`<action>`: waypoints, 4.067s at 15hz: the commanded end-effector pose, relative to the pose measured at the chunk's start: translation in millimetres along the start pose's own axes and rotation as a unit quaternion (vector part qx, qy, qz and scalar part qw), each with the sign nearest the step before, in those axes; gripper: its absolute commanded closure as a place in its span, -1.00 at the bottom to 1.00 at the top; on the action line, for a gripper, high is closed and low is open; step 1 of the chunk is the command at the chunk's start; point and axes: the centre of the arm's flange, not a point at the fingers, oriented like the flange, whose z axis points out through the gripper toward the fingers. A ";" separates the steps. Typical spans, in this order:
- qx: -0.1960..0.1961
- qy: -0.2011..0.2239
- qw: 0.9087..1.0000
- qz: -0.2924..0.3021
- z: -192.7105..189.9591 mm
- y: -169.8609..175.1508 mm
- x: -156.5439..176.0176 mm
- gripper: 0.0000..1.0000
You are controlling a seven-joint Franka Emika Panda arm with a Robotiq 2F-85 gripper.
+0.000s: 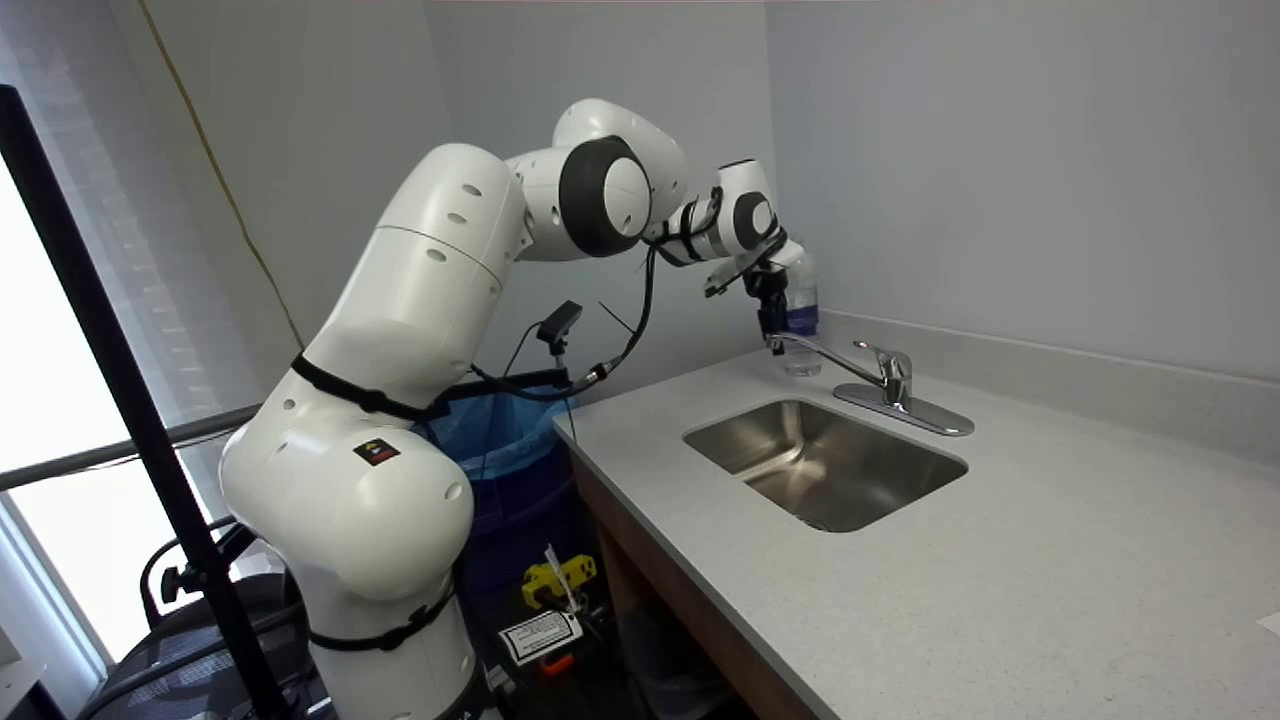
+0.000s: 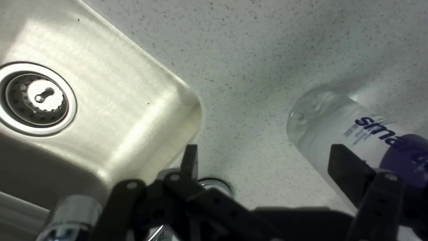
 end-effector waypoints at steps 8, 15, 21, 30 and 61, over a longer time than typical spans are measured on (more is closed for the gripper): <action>-0.017 -0.056 0.998 -0.018 -26.3 8.1 -2.7 -1.00; -0.015 -0.087 0.996 -0.033 -71.9 23.8 29.2 -1.00; 0.018 -0.090 0.995 -0.040 -108.5 46.1 78.4 -1.00; 0.033 -0.096 0.993 -0.064 -129.2 97.7 138.5 -1.00; 0.039 -0.096 0.988 -0.116 -133.5 153.7 218.8 -1.00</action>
